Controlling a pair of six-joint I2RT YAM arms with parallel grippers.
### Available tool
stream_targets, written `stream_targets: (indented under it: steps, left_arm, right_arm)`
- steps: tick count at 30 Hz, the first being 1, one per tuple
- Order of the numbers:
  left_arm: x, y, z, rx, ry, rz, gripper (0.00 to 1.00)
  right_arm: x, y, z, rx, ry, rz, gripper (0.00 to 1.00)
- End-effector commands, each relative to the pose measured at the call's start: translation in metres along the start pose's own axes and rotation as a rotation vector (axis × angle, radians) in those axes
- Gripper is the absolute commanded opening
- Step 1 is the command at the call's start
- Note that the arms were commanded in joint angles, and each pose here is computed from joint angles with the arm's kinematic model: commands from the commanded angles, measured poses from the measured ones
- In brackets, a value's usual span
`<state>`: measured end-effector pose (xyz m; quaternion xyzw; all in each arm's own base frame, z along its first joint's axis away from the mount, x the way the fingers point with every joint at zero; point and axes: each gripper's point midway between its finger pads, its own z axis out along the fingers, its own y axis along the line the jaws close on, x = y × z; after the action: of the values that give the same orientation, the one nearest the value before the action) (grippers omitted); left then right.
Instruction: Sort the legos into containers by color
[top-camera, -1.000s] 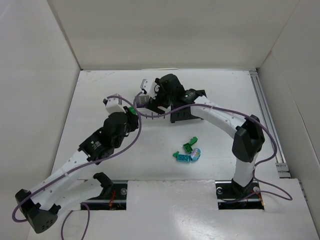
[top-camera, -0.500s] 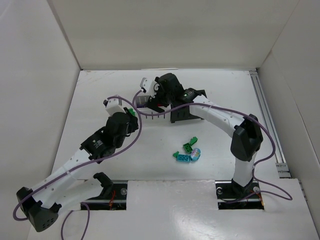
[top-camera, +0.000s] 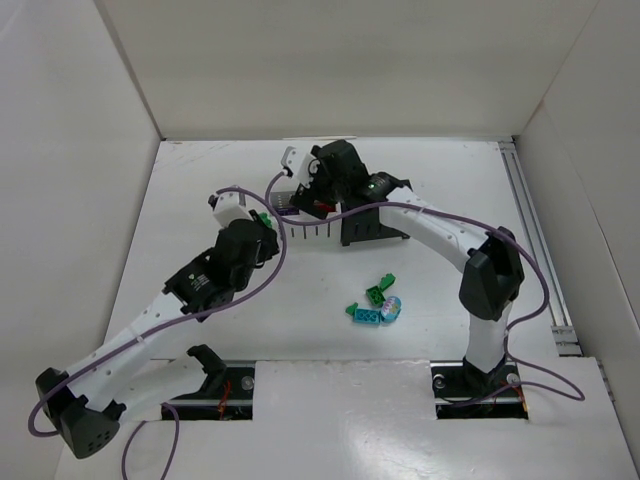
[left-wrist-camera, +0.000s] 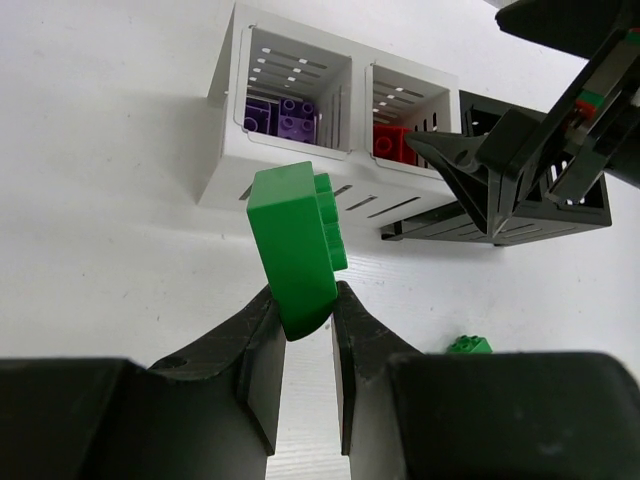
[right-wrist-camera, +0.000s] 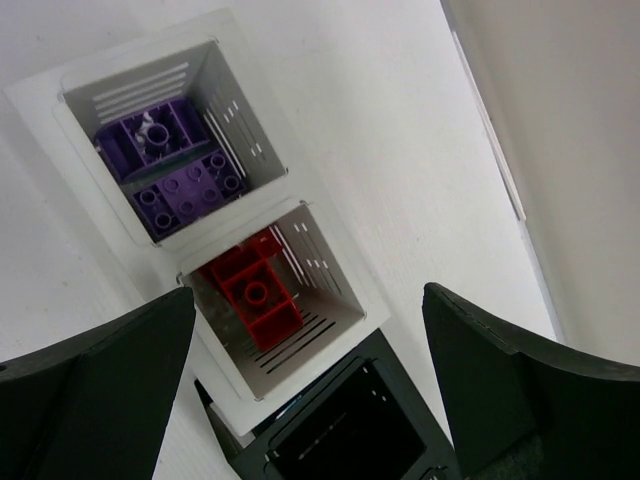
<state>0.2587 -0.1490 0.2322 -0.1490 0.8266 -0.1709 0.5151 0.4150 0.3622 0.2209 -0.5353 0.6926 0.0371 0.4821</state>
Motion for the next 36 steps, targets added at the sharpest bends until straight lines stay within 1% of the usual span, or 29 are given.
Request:
stream_targets:
  steps: [1,4,8,10,12,13,15,16,17,18,20,21,22,23,24,26,27,29,31,33,36]
  left_arm:
    - [-0.026,-0.014,-0.005,0.029,-0.064,-0.032,0.00]
    - [-0.024,-0.017,-0.003,0.036,-0.055,-0.030,0.00]
    - [-0.024,-0.025,-0.002,0.079,-0.052,-0.026,0.00]
    - [-0.020,-0.030,0.000,0.100,-0.036,-0.011,0.00]
    - [-0.028,-0.038,0.001,0.109,-0.047,-0.005,0.00]
    - [-0.024,-0.040,0.007,0.104,-0.030,0.029,0.00]
    - [-0.025,-0.048,0.012,0.112,-0.024,0.055,0.00]
    - [-0.034,-0.058,0.012,0.137,-0.037,0.056,0.00]
    - [-0.028,-0.066,0.019,0.155,-0.010,0.103,0.00]
    - [-0.030,-0.074,0.022,0.173,-0.010,0.120,0.00]
    - [-0.047,-0.098,0.028,0.205,-0.023,0.155,0.00]
    - [-0.038,-0.097,0.036,0.198,0.002,0.186,0.00]
    - [-0.041,-0.100,0.041,0.195,0.007,0.200,0.00]
    - [-0.056,-0.116,0.038,0.224,-0.017,0.194,0.00]
    - [-0.047,-0.119,0.047,0.221,0.023,0.224,0.00]
    - [-0.063,-0.130,0.047,0.233,0.004,0.230,0.00]
    - [-0.057,-0.133,0.050,0.247,0.036,0.253,0.00]
    - [-0.067,-0.130,0.056,0.260,0.040,0.249,0.00]
    - [-0.065,-0.130,0.059,0.296,0.077,0.260,0.00]
    - [-0.067,-0.123,0.067,0.286,0.084,0.265,0.00]
    - [-0.059,-0.121,0.079,0.311,0.116,0.312,0.00]
  right_arm:
    - [-0.010,-0.030,-0.025,0.082,-0.055,0.033,1.00]
    - [0.004,-0.041,-0.042,0.115,-0.043,0.047,1.00]
    - [0.039,-0.061,-0.067,0.185,0.026,0.088,1.00]
    - [0.055,-0.063,-0.078,0.190,0.045,0.101,1.00]
    - [0.074,-0.069,-0.089,0.210,0.074,0.132,1.00]
    - [0.080,-0.071,-0.092,0.216,0.082,0.137,1.00]
    - [0.097,-0.078,-0.102,0.236,0.110,0.167,1.00]
    - [0.104,-0.078,-0.108,0.244,0.118,0.173,1.00]
    - [0.110,-0.080,-0.113,0.249,0.130,0.181,1.00]
    - [0.121,-0.085,-0.119,0.263,0.150,0.195,1.00]
    - [0.137,-0.091,-0.137,0.296,0.168,0.227,1.00]
    - [0.137,-0.091,-0.138,0.296,0.168,0.227,1.00]
    - [0.146,-0.094,-0.143,0.298,0.179,0.244,1.00]
    - [0.151,-0.094,-0.149,0.297,0.179,0.233,1.00]
    - [0.152,-0.092,-0.151,0.281,0.170,0.225,1.00]
    - [0.153,-0.099,-0.161,0.293,0.152,0.191,1.00]
    - [0.151,-0.097,-0.160,0.282,0.138,0.170,1.00]
    - [0.149,-0.096,-0.163,0.271,0.114,0.150,1.00]
    - [0.148,-0.099,-0.164,0.275,0.090,0.128,1.00]
    - [0.142,-0.103,-0.169,0.293,0.046,0.090,1.00]
    - [0.130,-0.107,-0.166,0.288,-0.026,0.067,1.00]
